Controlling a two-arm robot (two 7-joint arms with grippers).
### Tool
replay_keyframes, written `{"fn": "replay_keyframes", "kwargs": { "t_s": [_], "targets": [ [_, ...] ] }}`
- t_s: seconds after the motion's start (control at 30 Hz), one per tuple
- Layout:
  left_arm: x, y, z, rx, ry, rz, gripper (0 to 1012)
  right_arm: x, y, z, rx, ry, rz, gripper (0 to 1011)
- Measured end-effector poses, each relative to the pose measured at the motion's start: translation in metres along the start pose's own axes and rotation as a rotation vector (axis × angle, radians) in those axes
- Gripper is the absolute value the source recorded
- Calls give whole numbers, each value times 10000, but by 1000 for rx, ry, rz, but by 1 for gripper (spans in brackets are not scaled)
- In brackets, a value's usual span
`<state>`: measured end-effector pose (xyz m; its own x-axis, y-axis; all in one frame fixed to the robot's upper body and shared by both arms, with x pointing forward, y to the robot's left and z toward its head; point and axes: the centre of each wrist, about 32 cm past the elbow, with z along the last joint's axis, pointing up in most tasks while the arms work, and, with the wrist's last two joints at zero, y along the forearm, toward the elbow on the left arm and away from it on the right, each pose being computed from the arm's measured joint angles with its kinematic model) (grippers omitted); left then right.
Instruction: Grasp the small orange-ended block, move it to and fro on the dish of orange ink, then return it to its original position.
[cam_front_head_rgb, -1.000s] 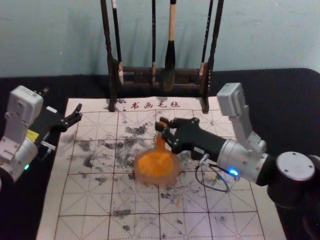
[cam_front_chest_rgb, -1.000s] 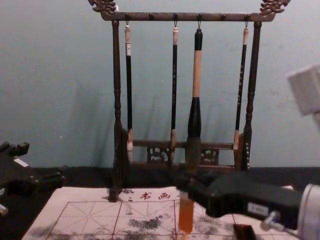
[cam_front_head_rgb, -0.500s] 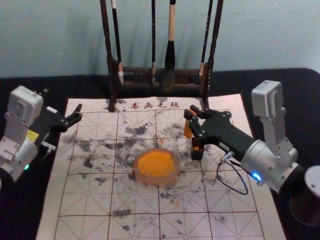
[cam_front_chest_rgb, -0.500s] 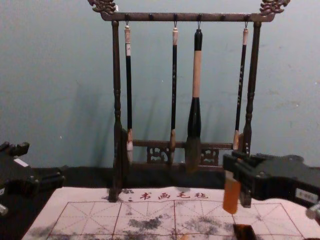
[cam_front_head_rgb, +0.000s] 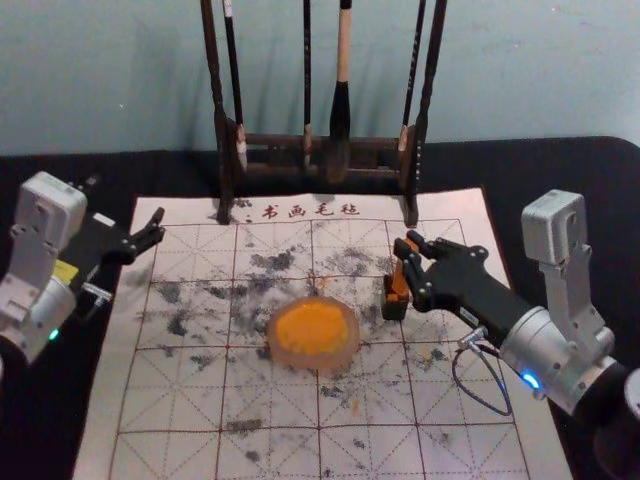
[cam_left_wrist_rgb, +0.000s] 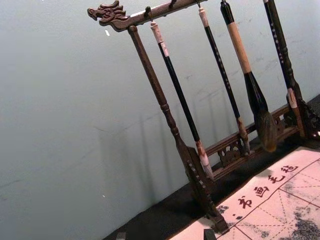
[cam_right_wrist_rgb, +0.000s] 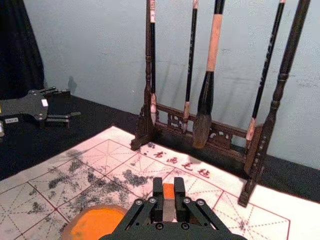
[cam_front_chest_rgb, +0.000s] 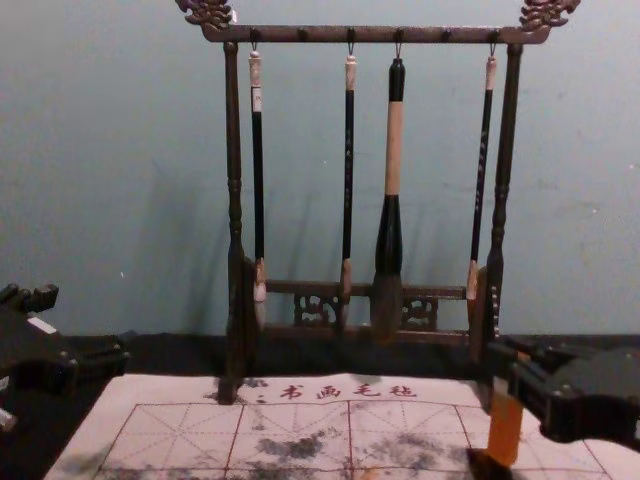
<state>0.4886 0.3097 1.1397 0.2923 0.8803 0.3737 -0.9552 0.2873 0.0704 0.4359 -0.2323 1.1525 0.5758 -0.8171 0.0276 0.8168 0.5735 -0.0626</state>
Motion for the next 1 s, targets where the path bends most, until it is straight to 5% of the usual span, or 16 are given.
{"fn": "replay_keyframes", "kwargs": {
  "t_s": [1.0],
  "targets": [
    [0, 0, 0, 0, 0, 0, 1001, 26, 110, -139, -25, 5, -33, 131]
  ]
}}
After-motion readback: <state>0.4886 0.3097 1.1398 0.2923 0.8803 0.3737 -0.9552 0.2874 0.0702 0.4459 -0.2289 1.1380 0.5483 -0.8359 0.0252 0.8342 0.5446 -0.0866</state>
